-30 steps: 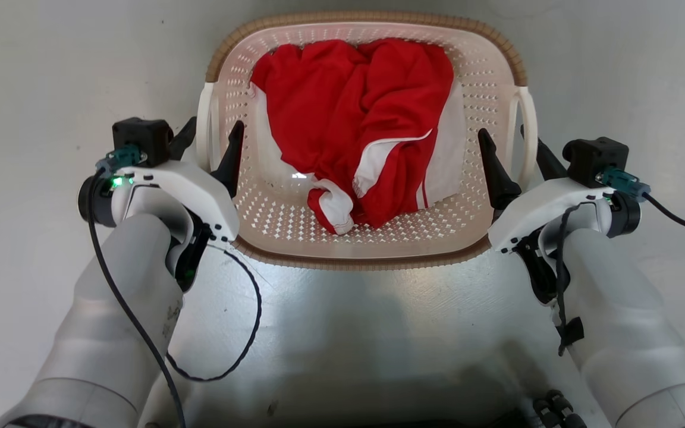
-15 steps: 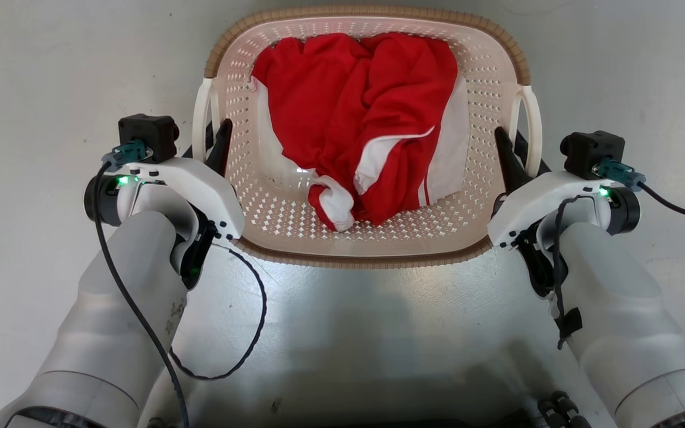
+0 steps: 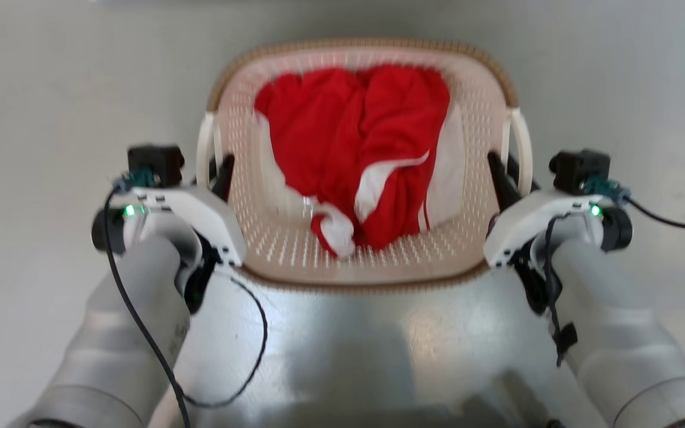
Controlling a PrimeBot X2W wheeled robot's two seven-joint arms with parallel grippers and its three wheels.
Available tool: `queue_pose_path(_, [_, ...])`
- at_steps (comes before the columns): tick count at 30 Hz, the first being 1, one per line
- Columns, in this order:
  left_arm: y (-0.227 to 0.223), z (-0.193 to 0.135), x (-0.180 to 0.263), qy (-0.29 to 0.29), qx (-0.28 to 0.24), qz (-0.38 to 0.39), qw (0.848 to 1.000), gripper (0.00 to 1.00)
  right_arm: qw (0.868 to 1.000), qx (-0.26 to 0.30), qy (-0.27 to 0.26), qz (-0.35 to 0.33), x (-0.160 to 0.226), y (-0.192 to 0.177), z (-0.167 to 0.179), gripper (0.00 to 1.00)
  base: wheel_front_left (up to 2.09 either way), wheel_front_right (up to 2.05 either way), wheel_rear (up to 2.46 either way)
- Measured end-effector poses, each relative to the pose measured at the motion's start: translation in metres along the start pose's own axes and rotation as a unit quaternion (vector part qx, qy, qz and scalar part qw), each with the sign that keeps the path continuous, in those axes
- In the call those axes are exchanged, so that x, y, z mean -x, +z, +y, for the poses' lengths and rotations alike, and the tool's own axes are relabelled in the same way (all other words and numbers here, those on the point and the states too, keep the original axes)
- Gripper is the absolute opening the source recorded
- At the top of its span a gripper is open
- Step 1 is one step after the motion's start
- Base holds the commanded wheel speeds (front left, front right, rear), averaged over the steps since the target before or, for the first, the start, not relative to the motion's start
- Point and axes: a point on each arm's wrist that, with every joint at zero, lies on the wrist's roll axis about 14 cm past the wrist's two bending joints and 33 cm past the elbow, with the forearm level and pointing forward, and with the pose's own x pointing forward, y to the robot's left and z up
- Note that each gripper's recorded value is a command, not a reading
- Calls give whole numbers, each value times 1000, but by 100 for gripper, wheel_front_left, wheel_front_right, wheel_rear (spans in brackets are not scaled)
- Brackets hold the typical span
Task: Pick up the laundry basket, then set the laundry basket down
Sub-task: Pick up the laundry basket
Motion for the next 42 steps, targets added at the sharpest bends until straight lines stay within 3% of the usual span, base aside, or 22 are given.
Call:
queue_pose_path(22, [12, -51, 121, -11, -4, 15, 1000, 0, 999, -1, 23, 22, 124, 20, 39, 0, 0, 0, 0])
queue_pose_path(34, [22, -65, 157, -15, -17, 21, 1000, 0, 999, 11, 28, 18, 162, 38, 50, 0, 0, 0, 0])
queue_pose_path(42, [6, -65, 176, -9, -9, 48, 999, 0, 999, 4, 34, 40, 180, 22, 55, 0, 0, 0, 0])
